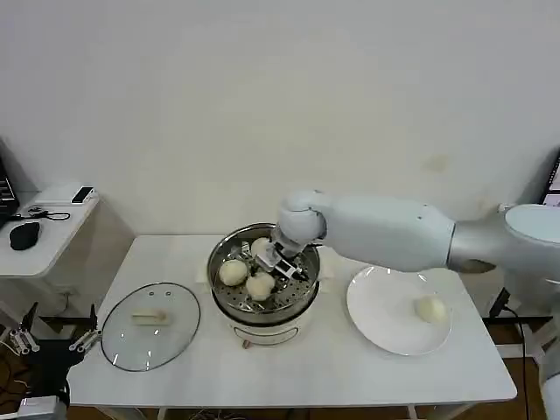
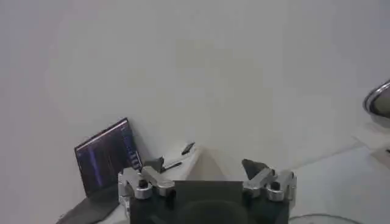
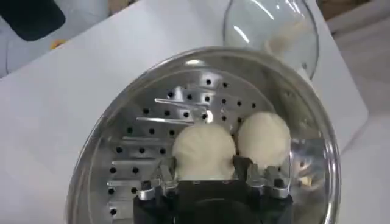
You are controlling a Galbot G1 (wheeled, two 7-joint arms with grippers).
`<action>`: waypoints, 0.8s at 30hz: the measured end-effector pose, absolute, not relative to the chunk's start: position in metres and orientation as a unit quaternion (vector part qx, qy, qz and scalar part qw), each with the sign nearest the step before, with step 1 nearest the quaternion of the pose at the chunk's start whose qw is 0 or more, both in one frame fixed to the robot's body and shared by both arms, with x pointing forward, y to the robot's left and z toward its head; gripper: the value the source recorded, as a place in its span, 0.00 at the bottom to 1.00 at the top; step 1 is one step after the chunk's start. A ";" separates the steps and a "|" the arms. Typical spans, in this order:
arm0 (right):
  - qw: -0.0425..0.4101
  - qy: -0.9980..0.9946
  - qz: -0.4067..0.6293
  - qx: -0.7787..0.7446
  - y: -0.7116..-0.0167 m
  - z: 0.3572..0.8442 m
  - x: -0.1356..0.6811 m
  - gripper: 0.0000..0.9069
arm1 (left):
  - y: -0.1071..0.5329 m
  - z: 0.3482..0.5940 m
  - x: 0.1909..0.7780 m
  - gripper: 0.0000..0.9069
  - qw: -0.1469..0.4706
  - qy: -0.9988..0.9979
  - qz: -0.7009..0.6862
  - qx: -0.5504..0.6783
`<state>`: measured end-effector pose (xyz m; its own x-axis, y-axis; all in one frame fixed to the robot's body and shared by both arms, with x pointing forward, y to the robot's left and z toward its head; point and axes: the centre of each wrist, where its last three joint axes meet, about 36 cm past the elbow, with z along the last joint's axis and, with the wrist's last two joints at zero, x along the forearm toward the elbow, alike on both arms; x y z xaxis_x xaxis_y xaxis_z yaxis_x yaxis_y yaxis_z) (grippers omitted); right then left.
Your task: Take steamed baozi put them in steamer then cover it.
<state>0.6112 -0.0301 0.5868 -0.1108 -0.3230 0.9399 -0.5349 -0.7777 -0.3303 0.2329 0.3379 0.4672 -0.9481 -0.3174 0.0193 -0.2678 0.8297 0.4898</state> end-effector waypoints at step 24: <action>0.052 -0.354 0.680 0.639 -0.056 0.632 0.616 1.00 | 0.337 0.470 0.239 1.00 0.042 -0.956 -0.249 0.146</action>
